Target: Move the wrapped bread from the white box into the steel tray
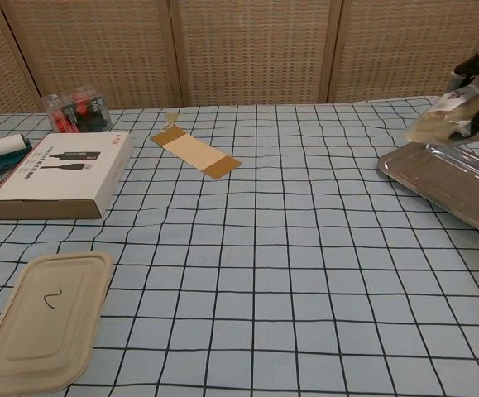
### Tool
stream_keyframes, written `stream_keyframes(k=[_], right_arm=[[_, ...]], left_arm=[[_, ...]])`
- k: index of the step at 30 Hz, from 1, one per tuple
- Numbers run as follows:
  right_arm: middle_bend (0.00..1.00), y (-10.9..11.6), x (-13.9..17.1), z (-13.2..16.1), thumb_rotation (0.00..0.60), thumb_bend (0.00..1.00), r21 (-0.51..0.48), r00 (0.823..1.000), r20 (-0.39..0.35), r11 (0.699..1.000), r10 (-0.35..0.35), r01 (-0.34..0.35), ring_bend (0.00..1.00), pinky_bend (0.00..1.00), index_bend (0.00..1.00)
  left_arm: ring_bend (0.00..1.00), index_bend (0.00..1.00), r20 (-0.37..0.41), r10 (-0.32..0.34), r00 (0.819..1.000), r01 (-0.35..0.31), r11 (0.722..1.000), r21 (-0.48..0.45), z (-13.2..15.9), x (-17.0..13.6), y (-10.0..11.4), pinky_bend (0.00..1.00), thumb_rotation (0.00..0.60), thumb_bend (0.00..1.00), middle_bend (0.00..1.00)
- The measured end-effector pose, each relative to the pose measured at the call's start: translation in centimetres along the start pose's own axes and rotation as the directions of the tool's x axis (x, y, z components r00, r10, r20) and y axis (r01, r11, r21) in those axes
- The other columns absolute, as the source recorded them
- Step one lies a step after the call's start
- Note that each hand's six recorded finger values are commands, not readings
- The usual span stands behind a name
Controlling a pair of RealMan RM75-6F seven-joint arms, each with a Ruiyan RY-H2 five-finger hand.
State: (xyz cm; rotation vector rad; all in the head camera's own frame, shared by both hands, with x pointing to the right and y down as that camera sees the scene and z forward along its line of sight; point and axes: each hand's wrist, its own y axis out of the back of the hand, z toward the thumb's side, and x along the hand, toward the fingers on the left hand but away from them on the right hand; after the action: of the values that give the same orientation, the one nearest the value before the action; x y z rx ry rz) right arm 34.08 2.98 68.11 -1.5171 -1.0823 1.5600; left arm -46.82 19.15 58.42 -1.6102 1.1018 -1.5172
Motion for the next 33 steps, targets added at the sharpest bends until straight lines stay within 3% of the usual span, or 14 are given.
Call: stream_keyframes(k=[5, 11, 15, 16, 20, 28, 33], right_arm=[[0.53, -1.5, -0.2, -4.3, 0.6, 0.14, -0.004, 0.993, 0.1, 0.998, 0.059, -0.059, 0.56, 0.54, 0.65], [0.38, -3.6, 0.3, -4.8, 0.6, 0.13, -0.017, 0.987, 0.103, 0.992, 0.125, -0.124, 0.43, 0.36, 0.53], [0.05, -4.5, 0.5, -4.1, 0.6, 0.12, -0.015, 0.982, 0.081, 0.986, 0.168, -0.168, 0.06, 0.05, 0.2], [0.01, -4.6, 0.6, -3.9, 0.6, 0.11, -0.012, 0.982, 0.077, 0.985, 0.175, -0.175, 0.01, 0.01, 0.13], [0.0, -4.3, 0.5, -3.5, 0.6, 0.1, 0.019, 0.983, 0.071, 0.985, 0.167, -0.169, 0.0, 0.0, 0.02], [0.0, -2.3, 0.9, -3.2, 0.6, 0.1, 0.052, 0.993, 0.074, 0.994, 0.097, -0.101, 0.0, 0.0, 0.02], [0.0, 0.1, 2.8, -3.3, 0.6, 0.1, 0.049, 0.998, 0.056, 0.998, 0.034, -0.037, 0.0, 0.0, 0.02]], left_arm=[[0.0, 0.0, 0.002, -0.001, 1.0, 0.001, 1.0, -0.005, 0.0, 0.0, 0.1, 0.0, 0.6, 0.02, 0.0], [0.0, 0.0, 0.004, -0.009, 1.0, 0.009, 1.0, -0.005, 0.1, 0.0, 0.0, 0.0, 0.6, 0.02, 0.0], [0.0, 0.0, 0.004, -0.006, 1.0, 0.006, 1.0, -0.01, 0.0, 0.0, 0.1, 0.0, 0.6, 0.02, 0.0], [0.0, 0.0, 0.002, -0.005, 1.0, 0.005, 1.0, -0.012, 0.0, 0.0, 0.1, 0.0, 0.6, 0.02, 0.0], [0.0, 0.0, -0.001, -0.001, 1.0, 0.001, 1.0, -0.018, -0.1, -0.1, 0.3, 0.0, 0.6, 0.02, 0.0], [0.0, 0.0, -0.001, 0.008, 1.0, -0.008, 1.0, -0.027, -0.3, -0.2, 0.6, 0.0, 0.6, 0.02, 0.0], [0.0, 0.0, -0.001, 0.014, 1.0, -0.014, 0.999, -0.032, -0.4, -0.3, 0.9, 0.0, 0.6, 0.02, 0.0]])
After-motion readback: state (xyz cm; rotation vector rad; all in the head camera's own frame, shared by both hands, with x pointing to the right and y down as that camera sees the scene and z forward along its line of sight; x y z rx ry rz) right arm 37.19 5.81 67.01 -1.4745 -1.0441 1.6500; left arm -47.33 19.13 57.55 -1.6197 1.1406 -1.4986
